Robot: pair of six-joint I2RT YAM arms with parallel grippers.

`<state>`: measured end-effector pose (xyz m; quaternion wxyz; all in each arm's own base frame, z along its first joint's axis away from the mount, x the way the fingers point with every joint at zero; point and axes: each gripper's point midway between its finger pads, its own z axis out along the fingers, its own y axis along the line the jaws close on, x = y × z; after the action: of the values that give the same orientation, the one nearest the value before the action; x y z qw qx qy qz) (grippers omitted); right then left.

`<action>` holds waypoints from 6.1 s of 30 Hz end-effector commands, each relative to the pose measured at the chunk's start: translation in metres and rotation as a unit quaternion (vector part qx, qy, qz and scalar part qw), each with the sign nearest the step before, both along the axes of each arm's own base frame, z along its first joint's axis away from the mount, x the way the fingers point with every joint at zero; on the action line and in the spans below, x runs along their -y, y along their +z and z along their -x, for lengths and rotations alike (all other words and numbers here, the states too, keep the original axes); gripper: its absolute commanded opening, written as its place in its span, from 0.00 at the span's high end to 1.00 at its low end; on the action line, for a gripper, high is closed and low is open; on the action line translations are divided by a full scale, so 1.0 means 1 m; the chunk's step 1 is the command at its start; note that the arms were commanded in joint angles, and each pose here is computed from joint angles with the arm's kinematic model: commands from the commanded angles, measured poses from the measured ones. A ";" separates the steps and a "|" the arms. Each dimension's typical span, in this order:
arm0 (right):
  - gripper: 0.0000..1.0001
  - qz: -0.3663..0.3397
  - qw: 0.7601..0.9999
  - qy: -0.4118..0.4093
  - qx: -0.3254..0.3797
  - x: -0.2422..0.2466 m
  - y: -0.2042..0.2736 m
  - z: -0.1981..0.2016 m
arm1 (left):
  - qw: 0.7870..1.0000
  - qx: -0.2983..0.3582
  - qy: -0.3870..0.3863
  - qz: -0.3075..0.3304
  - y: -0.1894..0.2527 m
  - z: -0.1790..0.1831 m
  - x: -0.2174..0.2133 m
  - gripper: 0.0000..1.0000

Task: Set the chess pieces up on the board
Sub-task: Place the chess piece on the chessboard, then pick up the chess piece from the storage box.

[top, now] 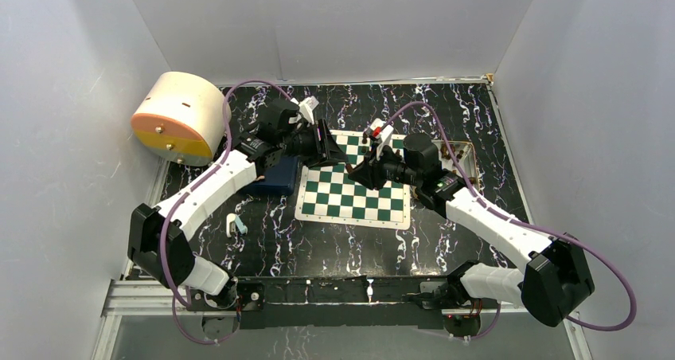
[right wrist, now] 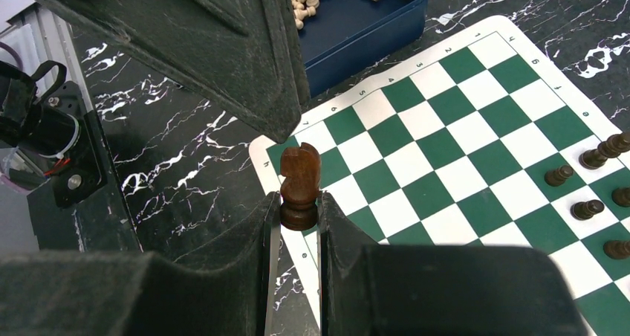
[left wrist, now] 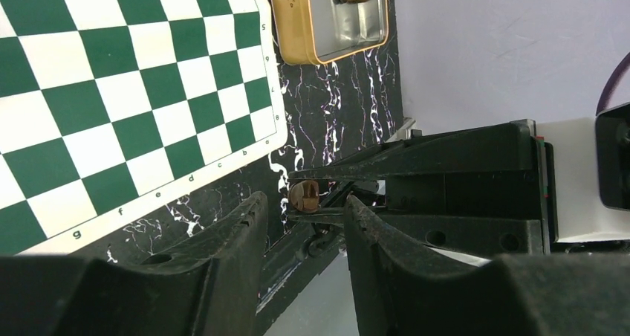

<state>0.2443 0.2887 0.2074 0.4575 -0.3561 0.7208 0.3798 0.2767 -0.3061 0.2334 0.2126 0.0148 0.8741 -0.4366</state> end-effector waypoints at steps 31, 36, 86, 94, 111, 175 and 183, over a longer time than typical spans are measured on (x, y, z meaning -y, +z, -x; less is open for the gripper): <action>0.40 0.012 0.997 -0.068 -0.021 0.020 0.002 0.000 | 0.997 0.057 0.007 -0.055 -0.014 -0.021 0.003 1.00; 0.16 0.029 0.989 -0.124 -0.071 0.040 -0.009 0.008 | 0.973 0.161 0.074 -0.149 -0.013 -0.063 -0.028 1.00; 0.01 0.072 0.964 -0.226 -0.119 0.085 0.004 0.020 | 0.888 0.330 0.071 -0.311 -0.152 -0.235 -0.020 1.00; 0.01 0.070 0.964 -0.229 -0.118 0.086 0.005 0.020 | 0.887 0.320 0.066 -0.326 -0.165 -0.234 -0.024 1.00; 0.01 0.072 0.961 -0.244 -0.110 0.089 0.010 0.014 | 0.889 0.303 0.062 -0.338 -0.179 -0.233 -0.027 0.74; 0.65 -0.115 0.515 -0.727 -0.439 0.248 -0.111 -0.117 | 0.875 0.289 0.118 -0.371 -0.075 -0.008 -0.189 0.11; 0.64 -0.096 0.458 -0.728 -0.500 0.236 -0.140 -0.125 | 0.873 0.289 0.118 -0.374 -0.075 -0.007 -0.190 0.11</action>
<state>0.3587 0.0494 0.0592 0.1725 0.5594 0.8066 0.0816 0.2822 -0.1223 0.1519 0.4689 0.1212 0.8742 -0.0352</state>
